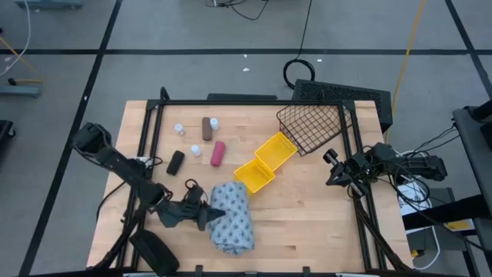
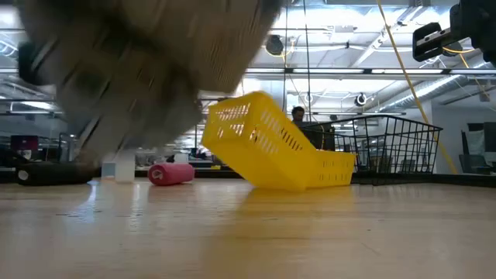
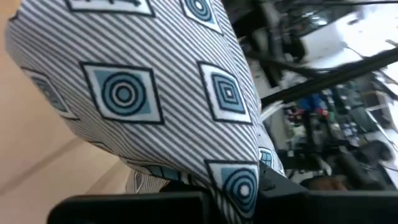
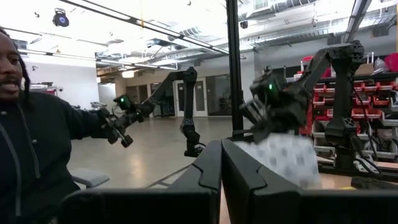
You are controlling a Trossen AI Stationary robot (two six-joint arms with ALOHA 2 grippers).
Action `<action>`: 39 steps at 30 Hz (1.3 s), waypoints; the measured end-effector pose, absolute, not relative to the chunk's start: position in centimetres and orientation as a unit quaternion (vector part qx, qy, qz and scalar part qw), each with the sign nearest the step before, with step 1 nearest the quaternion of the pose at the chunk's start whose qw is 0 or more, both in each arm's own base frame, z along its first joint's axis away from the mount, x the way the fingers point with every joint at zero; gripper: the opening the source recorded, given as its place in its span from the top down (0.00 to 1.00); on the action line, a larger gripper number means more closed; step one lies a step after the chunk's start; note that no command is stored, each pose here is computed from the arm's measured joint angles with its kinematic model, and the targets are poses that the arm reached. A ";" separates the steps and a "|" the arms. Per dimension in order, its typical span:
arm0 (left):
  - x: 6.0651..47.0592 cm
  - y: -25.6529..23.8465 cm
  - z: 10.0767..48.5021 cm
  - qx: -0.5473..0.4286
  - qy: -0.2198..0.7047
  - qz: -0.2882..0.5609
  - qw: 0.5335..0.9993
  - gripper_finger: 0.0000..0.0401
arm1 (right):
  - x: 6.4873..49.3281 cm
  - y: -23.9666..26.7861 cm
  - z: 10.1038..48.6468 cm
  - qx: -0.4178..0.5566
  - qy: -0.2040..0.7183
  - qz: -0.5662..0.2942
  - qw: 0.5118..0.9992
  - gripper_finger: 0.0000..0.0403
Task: Pick & place medical supplies in basket/bin
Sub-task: Put the hospital gown into the black wire basket
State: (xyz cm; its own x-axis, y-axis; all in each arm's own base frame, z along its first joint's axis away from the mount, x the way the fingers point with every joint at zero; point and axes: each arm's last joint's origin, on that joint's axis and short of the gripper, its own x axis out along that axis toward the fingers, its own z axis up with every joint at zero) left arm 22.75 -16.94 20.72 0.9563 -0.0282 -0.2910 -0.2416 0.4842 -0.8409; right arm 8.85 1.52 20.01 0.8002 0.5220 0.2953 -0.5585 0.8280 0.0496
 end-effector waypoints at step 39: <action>30.4 -6.3 34.0 0.099 -0.024 -0.211 0.972 0.94 | 10.2 0.0 19.7 0.107 -0.144 0.015 0.984 1.00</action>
State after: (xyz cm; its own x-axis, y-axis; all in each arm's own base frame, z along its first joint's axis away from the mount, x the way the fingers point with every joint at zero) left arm 30.38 -6.30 34.01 0.9095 -0.4158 0.0057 0.4062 0.8912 0.2019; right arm 10.20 0.01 19.75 0.9581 -0.0003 0.2866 -0.0611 0.9768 0.2051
